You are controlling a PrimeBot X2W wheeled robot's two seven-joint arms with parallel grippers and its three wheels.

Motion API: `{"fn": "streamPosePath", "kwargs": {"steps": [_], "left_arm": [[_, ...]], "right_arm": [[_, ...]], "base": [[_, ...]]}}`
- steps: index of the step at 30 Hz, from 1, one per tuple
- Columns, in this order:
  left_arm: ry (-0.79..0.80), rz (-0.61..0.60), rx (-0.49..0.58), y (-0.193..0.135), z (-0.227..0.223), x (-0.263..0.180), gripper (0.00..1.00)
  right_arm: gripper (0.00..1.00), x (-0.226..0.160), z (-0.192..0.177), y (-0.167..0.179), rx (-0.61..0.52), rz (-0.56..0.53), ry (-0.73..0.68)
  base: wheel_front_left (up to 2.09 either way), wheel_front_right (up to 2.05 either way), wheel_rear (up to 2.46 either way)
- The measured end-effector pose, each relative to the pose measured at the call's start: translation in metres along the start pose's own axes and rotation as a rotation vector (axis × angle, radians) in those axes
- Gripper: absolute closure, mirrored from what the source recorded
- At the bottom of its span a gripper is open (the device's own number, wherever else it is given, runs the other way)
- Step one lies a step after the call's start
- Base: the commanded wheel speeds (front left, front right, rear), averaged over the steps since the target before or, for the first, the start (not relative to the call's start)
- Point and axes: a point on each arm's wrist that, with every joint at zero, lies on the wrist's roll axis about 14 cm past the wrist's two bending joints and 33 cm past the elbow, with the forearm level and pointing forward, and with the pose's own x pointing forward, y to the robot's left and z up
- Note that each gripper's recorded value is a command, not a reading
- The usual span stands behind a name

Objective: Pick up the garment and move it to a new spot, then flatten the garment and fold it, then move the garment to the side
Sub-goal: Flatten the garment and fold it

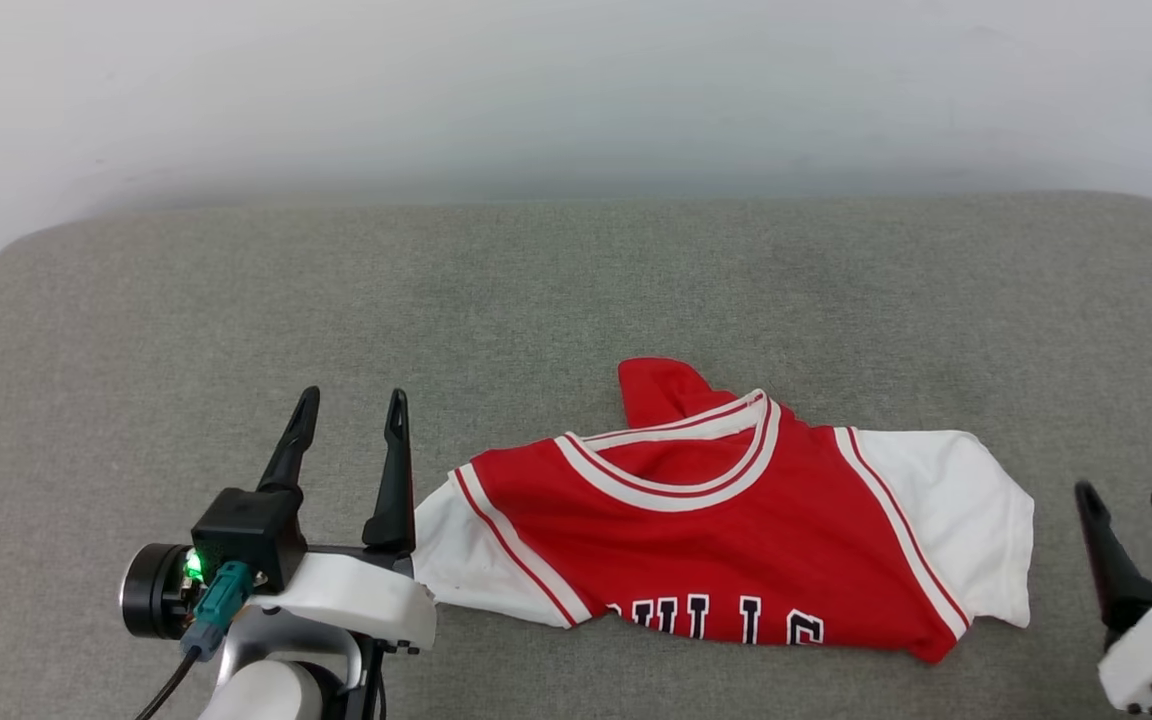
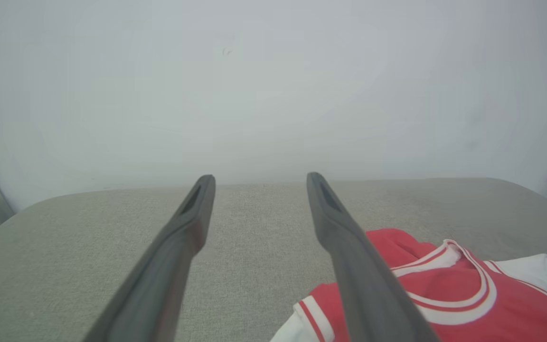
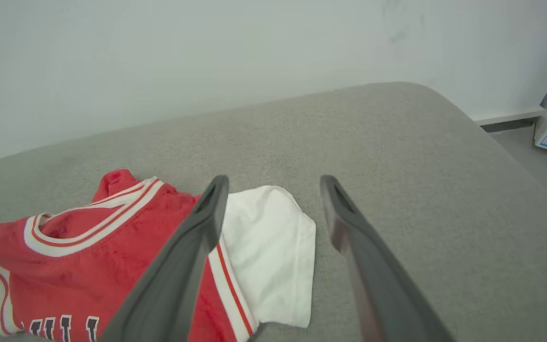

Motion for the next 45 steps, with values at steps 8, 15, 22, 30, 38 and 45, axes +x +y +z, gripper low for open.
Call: {"fn": "streamPosePath", "kwargs": {"steps": [8,15,22,30,38,45], "left_arm": [[-0.002,0.024,-0.004,0.006,-0.001,0.003,0.0],[0.039,0.052,-0.014,0.015,-0.021,0.016,0.0],[0.105,0.087,-0.016,0.026,-0.052,0.026,0.0],[0.145,0.091,-0.031,0.028,-0.066,0.025,0.0],[0.225,0.059,-0.037,0.034,-0.07,0.022,0.0],[0.456,-0.023,-0.071,0.039,-0.08,0.006,0.0]], "right_arm": [[0.0,0.019,-0.062,-0.049,0.031,-0.069,0.475],[0.0,0.068,-0.07,-0.036,-0.012,-0.005,0.604],[0.0,0.105,-0.105,-0.015,-0.031,0.063,0.735],[0.83,0.102,-0.142,-0.011,0.034,0.072,0.89],[1.0,0.099,-0.129,-0.007,0.021,0.084,0.833],[1.0,0.097,-0.077,-0.001,-0.027,0.112,0.631]], "base": [[0.0,0.0,0.0],[0.0,0.0,0.0],[0.0,0.0,0.0],[0.0,0.0,0.0],[0.0,0.0,0.0],[0.0,0.0,0.0]]}}
